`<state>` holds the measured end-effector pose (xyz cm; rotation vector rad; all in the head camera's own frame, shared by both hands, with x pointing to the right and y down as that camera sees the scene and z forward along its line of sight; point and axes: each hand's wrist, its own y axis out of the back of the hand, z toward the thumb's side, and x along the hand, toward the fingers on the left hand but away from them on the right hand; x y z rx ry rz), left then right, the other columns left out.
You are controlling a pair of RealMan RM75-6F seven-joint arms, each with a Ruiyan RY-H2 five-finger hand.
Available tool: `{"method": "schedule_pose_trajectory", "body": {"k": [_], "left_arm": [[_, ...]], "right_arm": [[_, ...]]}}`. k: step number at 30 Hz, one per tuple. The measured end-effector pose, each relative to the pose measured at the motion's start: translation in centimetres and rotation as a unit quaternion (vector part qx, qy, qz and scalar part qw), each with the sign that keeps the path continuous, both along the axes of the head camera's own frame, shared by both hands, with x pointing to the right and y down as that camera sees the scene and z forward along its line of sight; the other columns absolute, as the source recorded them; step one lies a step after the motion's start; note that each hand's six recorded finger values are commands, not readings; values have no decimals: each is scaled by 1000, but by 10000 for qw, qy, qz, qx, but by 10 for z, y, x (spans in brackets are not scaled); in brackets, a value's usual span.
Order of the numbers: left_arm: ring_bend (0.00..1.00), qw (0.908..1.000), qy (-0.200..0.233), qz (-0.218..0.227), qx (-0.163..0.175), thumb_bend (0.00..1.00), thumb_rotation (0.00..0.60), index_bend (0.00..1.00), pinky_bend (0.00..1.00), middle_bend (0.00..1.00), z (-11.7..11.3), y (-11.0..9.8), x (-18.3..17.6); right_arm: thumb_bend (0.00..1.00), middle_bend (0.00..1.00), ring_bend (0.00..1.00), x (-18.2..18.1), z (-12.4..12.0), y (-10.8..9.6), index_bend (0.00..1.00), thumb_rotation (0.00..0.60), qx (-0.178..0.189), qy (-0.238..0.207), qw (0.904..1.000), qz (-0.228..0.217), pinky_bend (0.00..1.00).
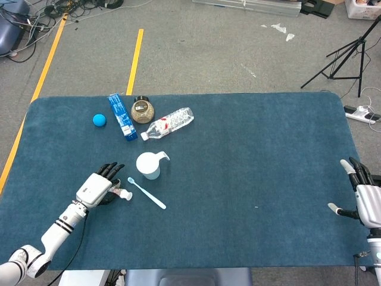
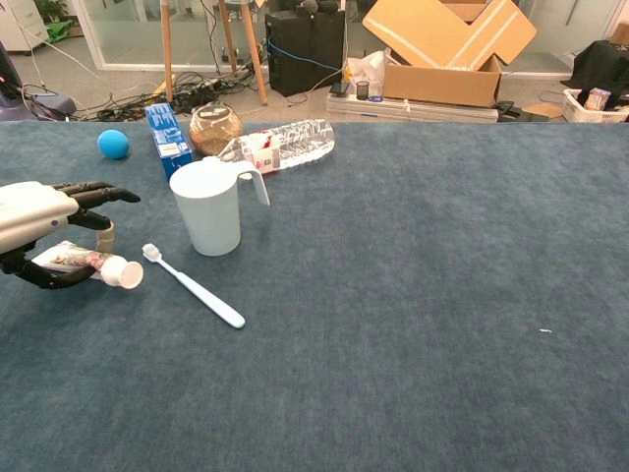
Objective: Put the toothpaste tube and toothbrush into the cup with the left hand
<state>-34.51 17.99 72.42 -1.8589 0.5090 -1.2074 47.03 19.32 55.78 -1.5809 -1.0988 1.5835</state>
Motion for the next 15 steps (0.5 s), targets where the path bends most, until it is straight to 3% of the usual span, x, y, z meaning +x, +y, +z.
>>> {"method": "schedule_pose_trajectory", "body": {"k": [7, 15], "left_arm": [[23, 9976, 337, -600, -111, 416, 600, 772, 133, 89, -12, -6, -1], [23, 9869, 705, -1417, -322, 416, 600, 769, 134, 91, -32, -15, -9]], "right_arm": [[0, 0, 0, 0, 0, 0, 0, 600, -5, -1, 10000, -9, 601], [0, 0, 0, 0, 0, 0, 0, 600, -11, 11, 10000, -3, 601]]}}
